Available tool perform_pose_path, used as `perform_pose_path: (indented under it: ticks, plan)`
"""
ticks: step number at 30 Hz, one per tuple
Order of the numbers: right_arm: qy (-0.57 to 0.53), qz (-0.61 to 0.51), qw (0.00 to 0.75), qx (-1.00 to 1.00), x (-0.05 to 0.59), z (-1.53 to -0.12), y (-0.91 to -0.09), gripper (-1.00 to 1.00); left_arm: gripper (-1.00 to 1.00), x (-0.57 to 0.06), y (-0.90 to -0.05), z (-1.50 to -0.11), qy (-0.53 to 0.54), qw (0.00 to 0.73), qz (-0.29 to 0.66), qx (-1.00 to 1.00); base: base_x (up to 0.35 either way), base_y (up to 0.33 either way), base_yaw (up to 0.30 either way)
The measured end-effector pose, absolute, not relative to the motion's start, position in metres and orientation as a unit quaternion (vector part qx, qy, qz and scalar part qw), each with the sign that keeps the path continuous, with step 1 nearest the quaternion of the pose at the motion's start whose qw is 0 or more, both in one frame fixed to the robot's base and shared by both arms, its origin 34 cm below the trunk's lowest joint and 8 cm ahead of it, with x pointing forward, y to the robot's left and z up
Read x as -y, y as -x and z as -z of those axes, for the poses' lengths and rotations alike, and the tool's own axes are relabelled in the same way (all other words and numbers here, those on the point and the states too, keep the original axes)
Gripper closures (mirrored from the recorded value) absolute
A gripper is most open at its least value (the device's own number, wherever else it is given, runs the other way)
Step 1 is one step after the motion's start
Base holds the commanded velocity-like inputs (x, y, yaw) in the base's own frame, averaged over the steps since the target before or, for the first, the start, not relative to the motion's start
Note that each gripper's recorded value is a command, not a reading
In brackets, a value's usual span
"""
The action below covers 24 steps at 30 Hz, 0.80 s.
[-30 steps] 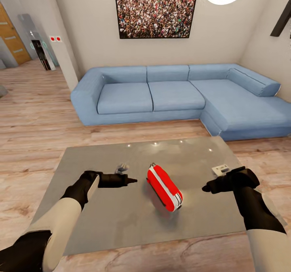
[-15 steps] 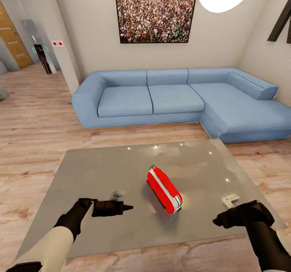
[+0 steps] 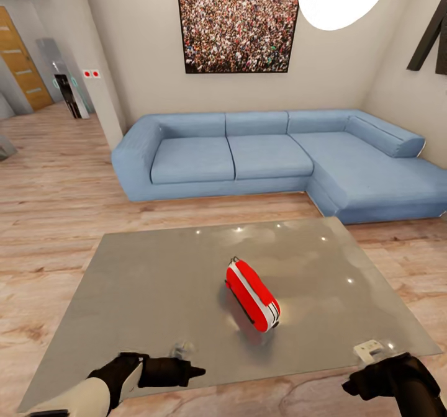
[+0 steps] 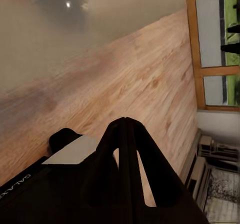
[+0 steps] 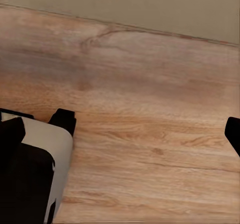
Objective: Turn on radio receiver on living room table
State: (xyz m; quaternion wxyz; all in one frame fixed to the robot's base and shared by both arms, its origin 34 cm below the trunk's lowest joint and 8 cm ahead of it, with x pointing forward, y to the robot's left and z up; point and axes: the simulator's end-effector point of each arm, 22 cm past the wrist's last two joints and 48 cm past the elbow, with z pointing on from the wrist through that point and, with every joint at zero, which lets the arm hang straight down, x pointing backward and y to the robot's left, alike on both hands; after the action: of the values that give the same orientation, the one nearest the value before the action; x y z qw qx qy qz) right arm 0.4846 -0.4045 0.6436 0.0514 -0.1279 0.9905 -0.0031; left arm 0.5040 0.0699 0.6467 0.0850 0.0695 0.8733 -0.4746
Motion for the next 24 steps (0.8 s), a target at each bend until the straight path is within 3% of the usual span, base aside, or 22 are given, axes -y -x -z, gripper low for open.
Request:
perform_pose_path:
  ticks: [17, 24]
  plan:
    - [0.175, -0.007, -0.026, -0.984, 0.373, -0.544, -0.357, -1.0, 1.0, -0.097, -0.392, -0.597, -0.046, 0.056, 0.426, -0.902, 0.0, 0.0, 0.0]
    - [0.195, -0.013, -0.038, -0.98, 0.344, -0.518, -0.296, -1.0, 1.0, -0.121, -0.336, -0.567, -0.04, 0.042, 0.364, -0.93, 0.0, 0.0, 0.0]
